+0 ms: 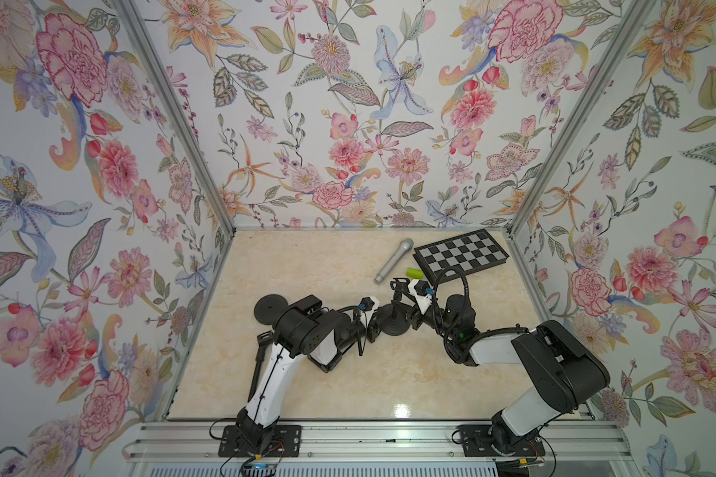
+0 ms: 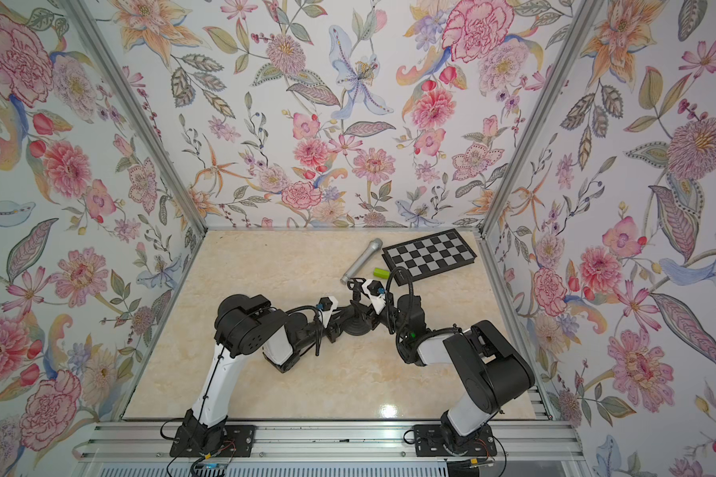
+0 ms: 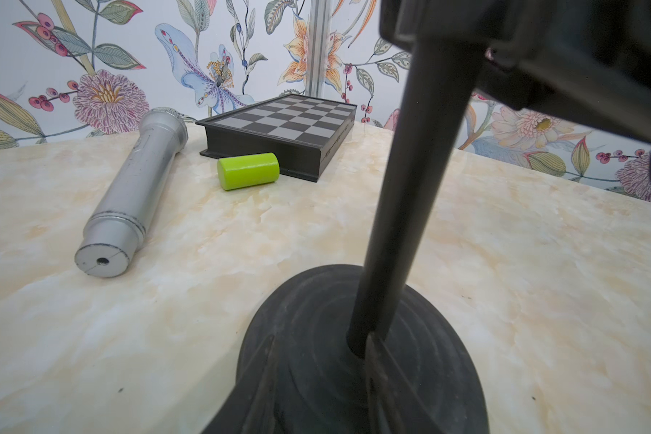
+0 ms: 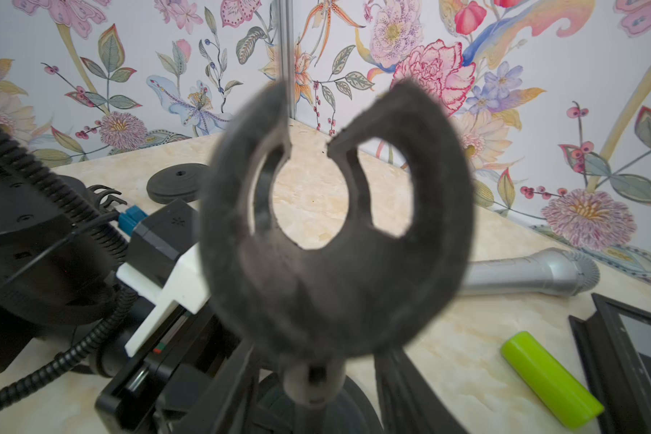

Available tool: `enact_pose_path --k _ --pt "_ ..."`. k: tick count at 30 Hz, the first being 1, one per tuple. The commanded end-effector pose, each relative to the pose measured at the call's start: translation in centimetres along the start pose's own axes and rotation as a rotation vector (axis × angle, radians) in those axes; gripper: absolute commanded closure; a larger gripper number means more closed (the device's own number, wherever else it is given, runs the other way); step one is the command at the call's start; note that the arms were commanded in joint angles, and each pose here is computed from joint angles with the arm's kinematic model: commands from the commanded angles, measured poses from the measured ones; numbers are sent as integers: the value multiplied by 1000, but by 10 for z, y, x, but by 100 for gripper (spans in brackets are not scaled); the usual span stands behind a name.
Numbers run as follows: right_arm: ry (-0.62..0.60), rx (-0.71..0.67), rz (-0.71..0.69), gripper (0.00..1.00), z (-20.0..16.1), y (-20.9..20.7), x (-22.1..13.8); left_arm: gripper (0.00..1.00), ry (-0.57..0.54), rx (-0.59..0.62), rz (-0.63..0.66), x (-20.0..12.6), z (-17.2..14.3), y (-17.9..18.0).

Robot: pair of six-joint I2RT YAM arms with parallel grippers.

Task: Assemble a microphone stand
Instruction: Screw the microphone stand pole into the microphone stand base.

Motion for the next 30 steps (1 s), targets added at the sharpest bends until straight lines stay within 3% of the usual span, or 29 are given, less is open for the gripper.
enact_pose_path --k 1,3,5,6,9,11,15,18,20,22,24,26,28,30 --pt "-51 -41 75 51 11 -1 9 60 -114 47 78 -16 -5 13" --pt "-68 -25 60 57 13 -3 11 60 -108 45 81 -17 -6 13" --pt "-69 6 -3 71 13 -7 11 60 -111 44 86 -17 -5 13" --pt "-54 35 -84 82 11 -11 9 60 -112 47 85 -18 -5 13" --pt "-23 63 -378 91 0 -5 -1 60 -108 47 87 -18 -6 13" --pt "14 68 -499 98 -4 14 2 60 -114 48 81 -17 -4 12" --pt "31 187 -686 100 -12 51 12 60 -116 49 84 -18 -3 12" --pt "6 151 -623 100 -4 79 28 60 -121 49 83 -18 0 12" --pt "-20 132 -620 92 3 80 25 60 -120 52 88 -21 2 11" --pt "-37 116 -585 77 9 75 19 60 -121 53 91 -23 3 10" --pt "-56 64 -465 56 16 72 12 60 -123 57 88 -24 5 9" --pt "-69 20 -297 42 19 65 5 60 -121 61 81 -24 5 7" --pt "-34 35 -159 35 17 51 2 60 -122 65 78 -24 6 6" --pt "18 48 12 35 15 43 1 60 -121 67 75 -24 6 5"
Point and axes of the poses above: each gripper's point midway between its finger pads, its own x axis out along the fingers, its own y axis along the line the jaws close on, z = x × y, the point moved 8 cm from there along -x, back along the fingers, and after that the axes turned 7 degrees about -x, right-handed, at the moved point
